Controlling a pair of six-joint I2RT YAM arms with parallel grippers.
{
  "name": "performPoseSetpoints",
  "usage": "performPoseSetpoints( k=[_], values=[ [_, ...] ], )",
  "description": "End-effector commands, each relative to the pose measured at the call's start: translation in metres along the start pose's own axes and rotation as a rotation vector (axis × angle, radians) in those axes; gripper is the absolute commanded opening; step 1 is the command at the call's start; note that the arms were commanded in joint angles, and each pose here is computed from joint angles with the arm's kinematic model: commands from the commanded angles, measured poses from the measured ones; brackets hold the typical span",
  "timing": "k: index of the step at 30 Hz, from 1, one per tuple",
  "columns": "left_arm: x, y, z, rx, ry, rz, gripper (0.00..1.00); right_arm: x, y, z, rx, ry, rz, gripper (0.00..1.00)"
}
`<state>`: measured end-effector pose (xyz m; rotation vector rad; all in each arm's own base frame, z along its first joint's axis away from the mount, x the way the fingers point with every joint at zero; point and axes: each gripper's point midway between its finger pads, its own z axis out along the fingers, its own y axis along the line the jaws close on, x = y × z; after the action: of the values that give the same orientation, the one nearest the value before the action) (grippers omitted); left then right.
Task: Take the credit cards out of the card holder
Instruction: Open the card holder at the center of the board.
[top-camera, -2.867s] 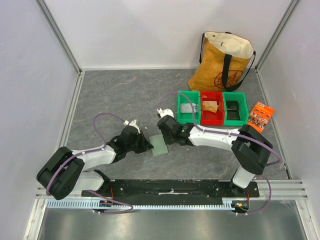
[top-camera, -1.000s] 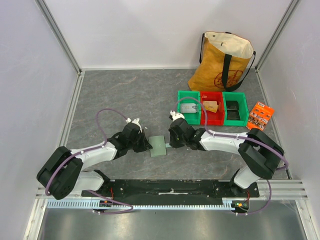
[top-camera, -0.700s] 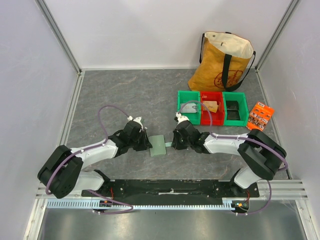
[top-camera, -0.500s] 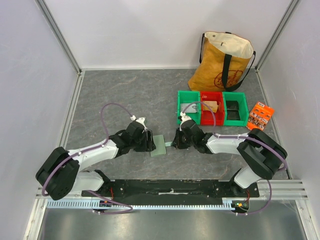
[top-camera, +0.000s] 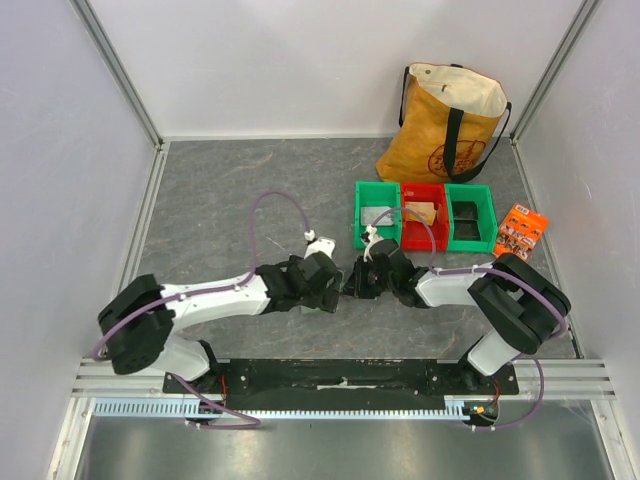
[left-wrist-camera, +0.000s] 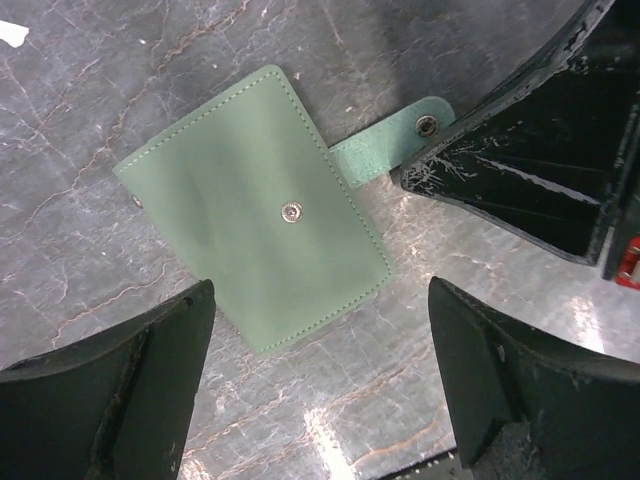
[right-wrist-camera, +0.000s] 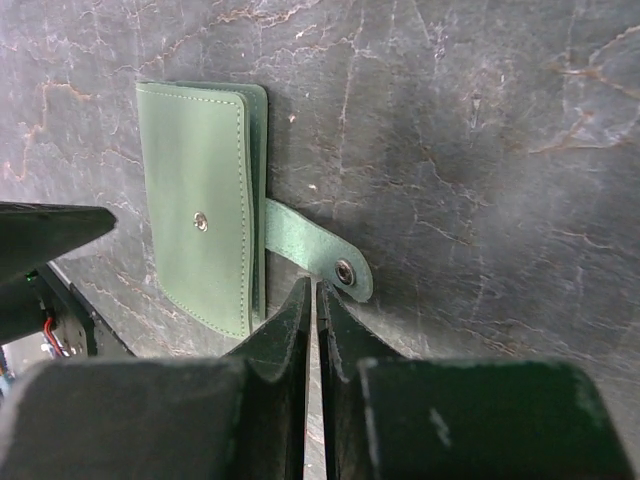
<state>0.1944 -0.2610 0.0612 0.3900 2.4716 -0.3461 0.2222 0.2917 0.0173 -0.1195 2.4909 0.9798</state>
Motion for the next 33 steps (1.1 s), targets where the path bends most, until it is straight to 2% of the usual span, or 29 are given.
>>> performPoseSetpoints(
  k=[1, 7, 16, 21, 24, 33],
  values=[
    [-0.004, 0.005, 0.006, -0.16, -0.022, 0.108, 0.93, 0.007, -0.002, 0.001, -0.019, 0.027, 0.026, 0.11],
    [-0.004, 0.005, 0.012, -0.3, -0.004, 0.218, 0.94, 0.01, -0.005, 0.001, -0.014, 0.037, 0.039, 0.11],
    [0.0, 0.001, 0.025, -0.335, 0.018, 0.256, 0.94, 0.009, -0.008, -0.001, -0.012, 0.034, 0.046, 0.11],
    [0.005, 0.001, 0.028, -0.334, 0.033, 0.258, 0.87, 0.008, -0.008, -0.001, -0.011, 0.031, 0.048, 0.11],
    [0.006, 0.002, 0.026, -0.331, 0.028, 0.247, 0.75, 0.007, -0.007, -0.002, -0.015, 0.03, 0.047, 0.11],
    [0.002, 0.001, 0.016, -0.292, -0.01, 0.194, 0.19, 0.003, 0.0, -0.006, -0.044, 0.022, 0.034, 0.11]
  ],
)
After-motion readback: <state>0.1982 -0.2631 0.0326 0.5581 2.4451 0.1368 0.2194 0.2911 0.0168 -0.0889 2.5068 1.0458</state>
